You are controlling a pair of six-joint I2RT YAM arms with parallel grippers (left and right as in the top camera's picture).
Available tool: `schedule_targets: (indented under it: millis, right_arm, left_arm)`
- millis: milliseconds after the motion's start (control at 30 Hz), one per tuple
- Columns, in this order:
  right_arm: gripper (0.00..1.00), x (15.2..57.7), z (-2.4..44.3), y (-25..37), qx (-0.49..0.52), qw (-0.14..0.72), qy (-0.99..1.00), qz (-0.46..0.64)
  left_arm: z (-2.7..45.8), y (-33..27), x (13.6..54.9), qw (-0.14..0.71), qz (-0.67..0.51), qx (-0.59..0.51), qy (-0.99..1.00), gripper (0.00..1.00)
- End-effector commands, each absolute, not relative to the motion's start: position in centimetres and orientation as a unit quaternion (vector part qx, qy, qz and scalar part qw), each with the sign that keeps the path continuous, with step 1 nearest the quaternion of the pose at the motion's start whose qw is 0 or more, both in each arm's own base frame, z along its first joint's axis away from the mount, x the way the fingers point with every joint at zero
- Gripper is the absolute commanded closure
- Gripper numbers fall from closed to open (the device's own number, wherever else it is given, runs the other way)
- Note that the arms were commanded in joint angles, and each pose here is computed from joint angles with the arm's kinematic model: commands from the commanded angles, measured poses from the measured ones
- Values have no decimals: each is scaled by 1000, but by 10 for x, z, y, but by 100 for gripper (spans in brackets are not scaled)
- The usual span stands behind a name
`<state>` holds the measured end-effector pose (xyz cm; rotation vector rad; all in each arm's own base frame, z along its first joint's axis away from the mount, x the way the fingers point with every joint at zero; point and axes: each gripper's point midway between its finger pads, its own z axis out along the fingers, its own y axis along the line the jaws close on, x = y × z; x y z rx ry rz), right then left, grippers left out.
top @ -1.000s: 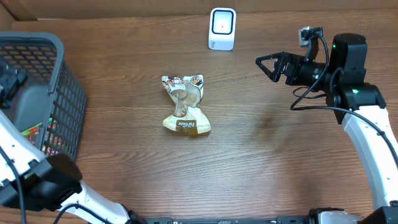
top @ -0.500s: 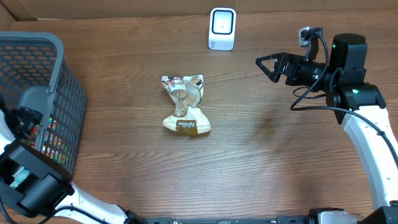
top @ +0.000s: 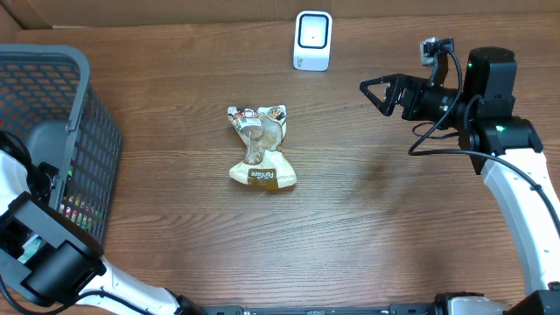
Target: Scan the item barcode
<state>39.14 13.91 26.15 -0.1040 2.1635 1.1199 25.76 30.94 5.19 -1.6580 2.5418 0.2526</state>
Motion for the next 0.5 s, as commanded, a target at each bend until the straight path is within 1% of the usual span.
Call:
schedule_targets:
  millis: [0,67,200,333,467]
  right_arm:
    - [0,393,277,139,-52,365,825,428]
    - [0,393,277,139,-52,365,825,428]
    - [0,393,277,139,-52,365,825,428]
    - [0,393,277,139,-52,365,825,428]
    - [0,393,277,139,-51,365,825,428]
  left_arm:
    - [51,306,255,34,79,-537,839,96]
    - [69,309,262,43,75,-537,839,96]
    - [122,315,285,85,46,-535,839,96]
    - [194,316,308,151,14,-538,829,96]
    - [272,299,325,228,-25,-514,826,96]
